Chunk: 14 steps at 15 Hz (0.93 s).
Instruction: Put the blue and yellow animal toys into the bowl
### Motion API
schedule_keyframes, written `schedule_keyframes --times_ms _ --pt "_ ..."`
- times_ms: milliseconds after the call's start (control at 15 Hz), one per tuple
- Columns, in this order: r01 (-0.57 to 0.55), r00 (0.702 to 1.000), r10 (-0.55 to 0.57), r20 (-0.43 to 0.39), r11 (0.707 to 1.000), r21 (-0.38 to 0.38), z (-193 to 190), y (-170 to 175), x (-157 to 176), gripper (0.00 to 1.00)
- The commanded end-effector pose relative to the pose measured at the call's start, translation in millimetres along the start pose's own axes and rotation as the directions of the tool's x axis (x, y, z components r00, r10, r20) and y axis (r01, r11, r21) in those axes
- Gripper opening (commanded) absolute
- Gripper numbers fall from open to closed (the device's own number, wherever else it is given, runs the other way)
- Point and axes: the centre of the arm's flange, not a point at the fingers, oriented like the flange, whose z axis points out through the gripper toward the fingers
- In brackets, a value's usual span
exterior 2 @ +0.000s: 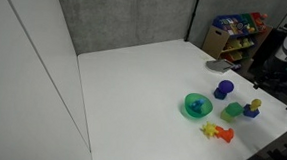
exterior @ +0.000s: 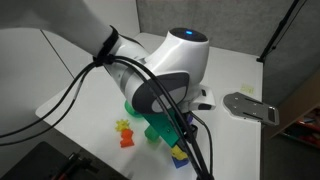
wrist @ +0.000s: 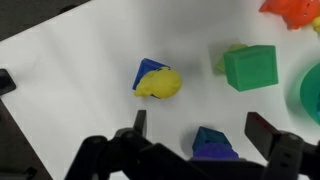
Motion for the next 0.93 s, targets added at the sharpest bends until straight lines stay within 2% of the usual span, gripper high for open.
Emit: schedule_keyframes --times_ms 0,400,667,733,867 --pt "0.04 0.999 -0.04 -0.007 0.998 -0.043 27.6 18.5 9.2 1.0" --pt "0.1 0.994 -0.095 0.053 0.989 -0.105 73.4 23.5 15.0 1.0" --pt "0.125 0.99 -0.117 0.075 0.984 -0.126 86.1 24.4 18.1 1.0" --pt "0.131 0.989 -0.122 0.085 0.985 -0.111 83.8 22.7 17.3 1.0" --pt "0.107 0.992 -0.098 0.083 0.988 -0.11 86.5 19.7 10.8 1.0"
